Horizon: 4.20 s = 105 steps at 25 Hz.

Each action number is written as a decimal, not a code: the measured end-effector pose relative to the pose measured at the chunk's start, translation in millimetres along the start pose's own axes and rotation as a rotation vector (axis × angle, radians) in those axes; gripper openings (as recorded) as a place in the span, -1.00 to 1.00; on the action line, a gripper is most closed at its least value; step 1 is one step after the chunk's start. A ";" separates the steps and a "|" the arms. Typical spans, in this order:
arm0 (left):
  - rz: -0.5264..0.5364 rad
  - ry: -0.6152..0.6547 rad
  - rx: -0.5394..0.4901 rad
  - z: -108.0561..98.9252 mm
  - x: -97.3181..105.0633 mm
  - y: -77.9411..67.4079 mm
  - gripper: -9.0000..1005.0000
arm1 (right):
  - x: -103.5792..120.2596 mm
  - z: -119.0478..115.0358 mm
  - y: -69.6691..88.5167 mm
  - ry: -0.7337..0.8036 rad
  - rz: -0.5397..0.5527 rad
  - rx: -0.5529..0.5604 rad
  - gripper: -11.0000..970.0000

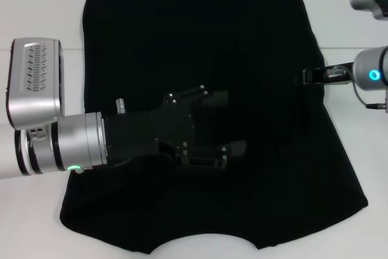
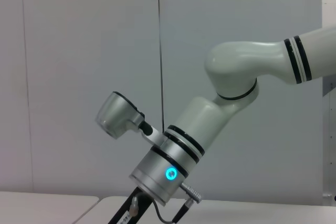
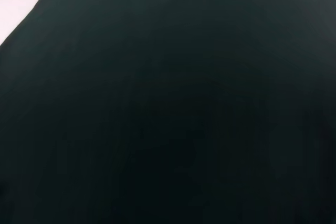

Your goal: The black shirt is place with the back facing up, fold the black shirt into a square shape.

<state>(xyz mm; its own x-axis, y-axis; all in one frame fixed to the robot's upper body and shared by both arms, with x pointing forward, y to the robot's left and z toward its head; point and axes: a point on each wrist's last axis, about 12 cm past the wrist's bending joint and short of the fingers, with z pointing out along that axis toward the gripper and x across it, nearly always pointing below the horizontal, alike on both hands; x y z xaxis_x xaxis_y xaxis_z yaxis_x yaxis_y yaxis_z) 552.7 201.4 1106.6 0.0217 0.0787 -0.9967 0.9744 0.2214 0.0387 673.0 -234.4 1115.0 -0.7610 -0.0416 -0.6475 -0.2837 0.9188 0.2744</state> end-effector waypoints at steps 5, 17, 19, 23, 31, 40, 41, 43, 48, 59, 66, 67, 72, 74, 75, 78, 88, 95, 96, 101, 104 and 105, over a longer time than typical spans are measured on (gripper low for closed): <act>-0.001 0.003 -0.007 -1.0 0.6 0.5 0.87 | 0.7 6.6 15.4 0.000 -0.045 -0.026 -0.64; -0.035 -0.046 -0.102 -18.6 2.2 4.0 0.86 | -4.0 -2.9 15.5 -0.146 -0.026 -0.148 -0.19; -0.063 -0.052 -0.121 -24.3 3.9 3.4 0.86 | 1.6 -3.8 15.1 -0.169 -0.026 -0.181 -0.02; -0.182 -0.041 -0.155 -42.5 6.2 1.9 0.87 | 16.3 -6.0 22.6 -0.214 -0.068 -0.302 0.35; -0.279 0.078 -0.246 -100.1 16.4 -19.9 0.87 | 37.3 -4.1 35.2 -0.248 -0.125 -0.449 0.42; -0.462 0.248 -0.366 -157.8 21.9 -31.9 0.86 | 35.2 -3.4 38.5 -0.268 -0.084 -0.469 0.41; -0.496 0.266 -0.378 -161.3 22.2 -31.8 0.86 | 35.2 -3.3 38.8 -0.269 -0.081 -0.470 0.41; -0.543 0.291 -0.386 -163.8 23.0 -31.8 0.86 | 35.2 -3.4 38.9 -0.271 -0.080 -0.471 0.41; -0.688 0.354 -0.415 -166.0 25.4 -27.5 0.86 | 36.4 -3.6 38.2 -0.270 -0.076 -0.472 0.41; -0.714 0.460 -0.425 -163.0 33.5 -25.0 0.86 | 36.2 -4.6 35.5 -0.275 -0.074 -0.464 0.41; -0.546 0.508 -0.364 -148.4 40.3 -25.5 0.86 | 34.7 -5.2 35.0 -0.280 -0.080 -0.460 0.41; -0.527 0.514 -0.363 -146.7 41.4 -24.9 0.86 | 34.5 -5.3 35.0 -0.280 -0.080 -0.460 0.41; -0.474 0.532 -0.379 -144.0 46.3 -22.7 0.86 | 34.3 -5.4 34.9 -0.281 -0.080 -0.460 0.41; -0.458 0.537 -0.385 -144.4 47.4 -22.1 0.86 | 34.2 -5.5 34.8 -0.282 -0.080 -0.460 0.41; -0.449 0.540 -0.387 -144.8 48.0 -22.0 0.86 | 34.2 -5.5 34.7 -0.282 -0.079 -0.460 0.41; -0.445 0.542 -0.388 -145.5 48.8 -22.8 0.86 | 33.7 -5.7 34.7 -0.283 -0.079 -0.459 0.41; -0.510 0.538 -0.429 -154.1 46.5 -22.9 0.86 | 33.0 -5.8 34.9 -0.285 -0.078 -0.460 0.41; -0.544 0.583 -0.435 -159.0 46.6 -24.8 0.80 | 33.0 -6.0 34.3 -0.286 -0.077 -0.459 0.41; -0.545 0.583 -0.434 -158.9 46.7 -25.1 0.78 | 33.1 -6.0 34.3 -0.286 -0.077 -0.459 0.41; -0.546 0.583 -0.425 -156.9 47.3 -25.2 0.72 | 32.3 -6.0 34.7 -0.286 -0.079 -0.460 0.41; -0.544 0.583 -0.421 -155.7 47.6 -25.0 0.69 | 32.5 -5.8 35.1 -0.286 -0.078 -0.461 0.41; -0.544 0.583 -0.421 -155.6 47.9 -25.0 0.67 | 32.8 -5.8 34.9 -0.286 -0.078 -0.460 0.41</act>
<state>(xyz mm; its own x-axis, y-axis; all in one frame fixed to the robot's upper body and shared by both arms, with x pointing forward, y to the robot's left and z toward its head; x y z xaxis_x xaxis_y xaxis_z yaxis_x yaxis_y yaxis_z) 494.6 350.9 1069.1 -0.6469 0.3142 -0.6948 0.6517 0.7009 -0.2898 634.7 -206.0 1107.5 -0.5570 0.0649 -0.8280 -0.6076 0.6478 0.4595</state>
